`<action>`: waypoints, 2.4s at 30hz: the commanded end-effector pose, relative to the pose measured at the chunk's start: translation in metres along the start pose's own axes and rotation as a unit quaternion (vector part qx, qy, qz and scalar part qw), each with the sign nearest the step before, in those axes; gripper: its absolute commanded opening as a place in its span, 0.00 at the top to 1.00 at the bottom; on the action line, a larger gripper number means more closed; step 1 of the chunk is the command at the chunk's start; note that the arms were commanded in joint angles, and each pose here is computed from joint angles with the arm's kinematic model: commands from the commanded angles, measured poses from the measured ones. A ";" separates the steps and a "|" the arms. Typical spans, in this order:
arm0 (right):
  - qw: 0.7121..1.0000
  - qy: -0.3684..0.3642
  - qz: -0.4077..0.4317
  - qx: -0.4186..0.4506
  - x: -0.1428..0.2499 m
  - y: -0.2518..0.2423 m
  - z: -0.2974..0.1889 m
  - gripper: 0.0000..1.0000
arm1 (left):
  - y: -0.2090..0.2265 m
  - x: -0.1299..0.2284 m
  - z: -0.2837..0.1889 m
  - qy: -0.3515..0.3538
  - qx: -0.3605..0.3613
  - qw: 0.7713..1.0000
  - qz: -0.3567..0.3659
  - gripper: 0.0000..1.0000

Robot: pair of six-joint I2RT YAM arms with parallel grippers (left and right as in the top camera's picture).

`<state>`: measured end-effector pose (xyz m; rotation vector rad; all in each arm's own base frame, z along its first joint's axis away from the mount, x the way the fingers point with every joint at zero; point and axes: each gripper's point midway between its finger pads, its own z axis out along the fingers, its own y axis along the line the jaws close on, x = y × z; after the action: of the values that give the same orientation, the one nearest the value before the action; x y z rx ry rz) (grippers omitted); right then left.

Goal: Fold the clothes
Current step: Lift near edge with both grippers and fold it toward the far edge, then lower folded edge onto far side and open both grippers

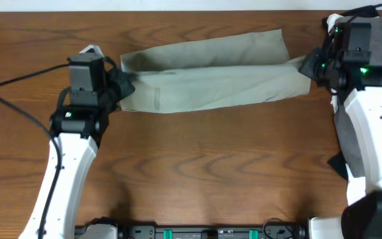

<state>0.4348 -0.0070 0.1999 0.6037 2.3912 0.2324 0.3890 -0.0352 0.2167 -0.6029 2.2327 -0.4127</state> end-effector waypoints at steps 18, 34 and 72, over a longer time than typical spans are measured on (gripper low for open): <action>0.995 -0.095 -0.024 -0.022 -0.043 0.013 0.122 0.99 | 0.016 -0.043 0.099 -0.098 -0.039 0.994 0.008 0.94; 0.976 -0.169 -0.121 -0.062 -0.045 0.047 0.182 0.99 | 0.057 -0.032 0.187 -0.146 -0.090 0.985 0.012 0.94; 0.965 -0.070 -0.223 -0.114 -0.015 0.071 0.113 0.30 | 0.040 -0.005 0.148 -0.006 -0.054 0.994 0.091 0.55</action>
<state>0.5552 0.0374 0.1627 0.0195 2.1669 0.1742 0.4988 -0.0020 0.1135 -0.4953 2.2162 -0.1306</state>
